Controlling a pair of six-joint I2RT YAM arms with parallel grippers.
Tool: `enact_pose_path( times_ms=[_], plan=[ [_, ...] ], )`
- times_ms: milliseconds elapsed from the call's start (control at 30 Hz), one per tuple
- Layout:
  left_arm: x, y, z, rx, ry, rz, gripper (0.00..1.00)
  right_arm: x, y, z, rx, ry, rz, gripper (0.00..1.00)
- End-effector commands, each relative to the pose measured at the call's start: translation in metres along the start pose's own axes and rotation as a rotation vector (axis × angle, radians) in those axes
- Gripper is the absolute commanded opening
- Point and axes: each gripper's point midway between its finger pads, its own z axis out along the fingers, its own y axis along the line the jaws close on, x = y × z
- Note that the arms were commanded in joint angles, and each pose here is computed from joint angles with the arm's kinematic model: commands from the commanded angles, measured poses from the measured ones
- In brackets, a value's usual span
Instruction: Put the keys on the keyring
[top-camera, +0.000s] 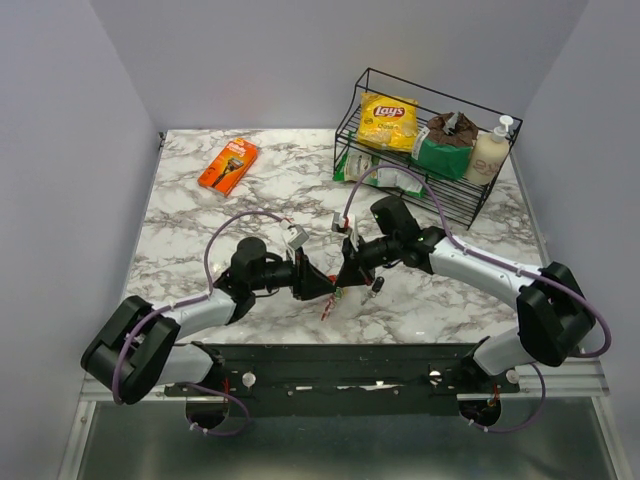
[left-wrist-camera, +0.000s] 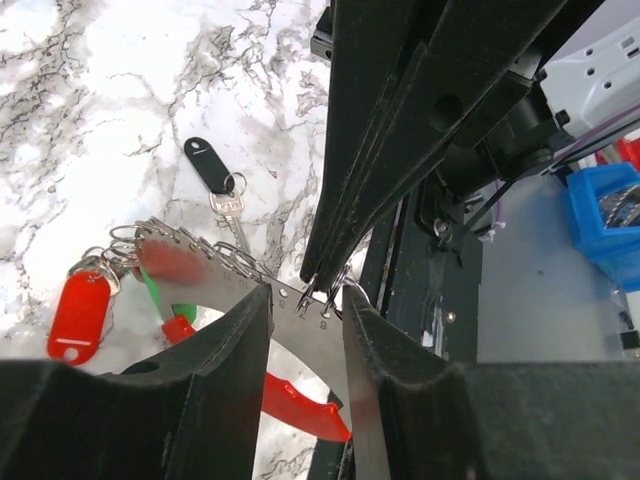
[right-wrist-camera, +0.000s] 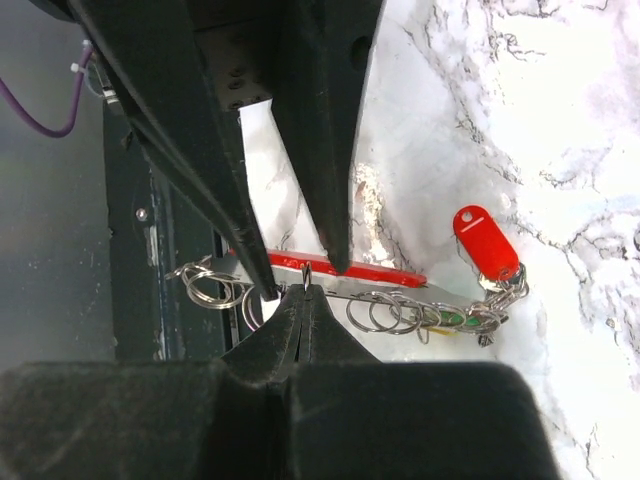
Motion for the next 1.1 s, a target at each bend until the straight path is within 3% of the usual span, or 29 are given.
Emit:
enact_pose_path(
  times_ms=[0,67,200,433,1067],
  plan=[
    [-0.007,0.004,-0.004,-0.045,-0.049,0.023,0.54,-0.012,0.012,-0.004,-0.033,-0.047,-0.064,0.01],
    [-0.01,0.006,-0.007,-0.063,-0.073,0.019,0.59,-0.012,0.013,-0.005,-0.037,-0.051,-0.069,0.01],
    [-0.019,0.003,-0.012,-0.055,-0.104,0.036,0.59,-0.01,0.015,-0.005,-0.044,-0.051,-0.072,0.01],
    [-0.027,0.0,-0.018,-0.037,-0.159,0.041,0.52,-0.013,0.018,-0.007,-0.051,-0.067,-0.092,0.01],
    [-0.02,-0.012,-0.009,0.09,-0.112,0.025,0.49,-0.015,0.019,-0.008,-0.05,-0.073,-0.099,0.01]
  ],
)
